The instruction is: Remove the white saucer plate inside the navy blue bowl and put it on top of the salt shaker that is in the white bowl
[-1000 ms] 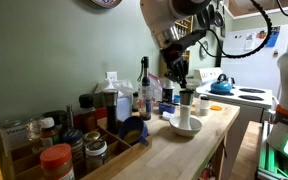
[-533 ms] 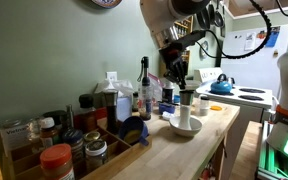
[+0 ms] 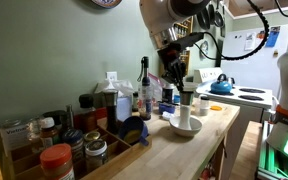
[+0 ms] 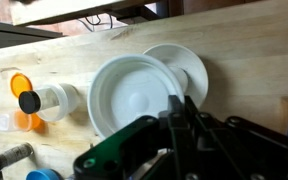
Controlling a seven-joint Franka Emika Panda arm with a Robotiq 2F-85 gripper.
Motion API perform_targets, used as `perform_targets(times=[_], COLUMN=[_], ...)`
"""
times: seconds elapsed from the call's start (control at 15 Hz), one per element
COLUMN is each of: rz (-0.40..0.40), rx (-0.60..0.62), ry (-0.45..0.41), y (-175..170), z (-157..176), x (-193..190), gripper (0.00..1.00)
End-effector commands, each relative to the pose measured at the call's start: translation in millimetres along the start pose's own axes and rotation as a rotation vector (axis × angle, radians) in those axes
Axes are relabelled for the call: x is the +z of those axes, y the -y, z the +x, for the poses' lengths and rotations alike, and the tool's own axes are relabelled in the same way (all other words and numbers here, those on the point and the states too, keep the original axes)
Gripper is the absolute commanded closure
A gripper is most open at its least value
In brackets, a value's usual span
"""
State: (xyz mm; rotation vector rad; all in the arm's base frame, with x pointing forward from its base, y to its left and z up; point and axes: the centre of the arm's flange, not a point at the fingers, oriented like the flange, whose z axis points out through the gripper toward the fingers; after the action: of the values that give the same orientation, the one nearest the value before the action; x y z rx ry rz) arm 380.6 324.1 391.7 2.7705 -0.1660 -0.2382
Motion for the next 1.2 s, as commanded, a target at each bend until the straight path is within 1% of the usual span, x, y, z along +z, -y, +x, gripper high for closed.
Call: perform_targets(times=[0.0, 0.53, 0.6, 0.67, 0.73, 0.87, 0.93, 1.07, 1.13], rz=[0.015, 0.009, 0.013, 0.012, 0.014, 0.018, 0.023, 0.038, 0.048], rx=[-0.006, 0.005, 0.011, 0.013, 0.015, 0.016, 0.013, 0.008, 0.000], ry=[0.016, 0.034, 0.032, 0.034, 0.033, 0.026, 0.020, -0.005, -0.024], y=[-2.1, -4.3, -4.5, -4.9, -5.4, -6.1, -5.8, -5.9, -8.4], z=[0.6, 4.9, 5.6, 6.1, 6.3, 5.4, 5.4, 2.8, -2.5], x=[6.9, 14.0, 14.2, 14.4, 13.9, 10.8, 8.0, -1.5, -10.0], gripper=[0.98, 0.98, 0.95, 0.68, 0.67, 0.53, 0.45, 0.31, 0.23])
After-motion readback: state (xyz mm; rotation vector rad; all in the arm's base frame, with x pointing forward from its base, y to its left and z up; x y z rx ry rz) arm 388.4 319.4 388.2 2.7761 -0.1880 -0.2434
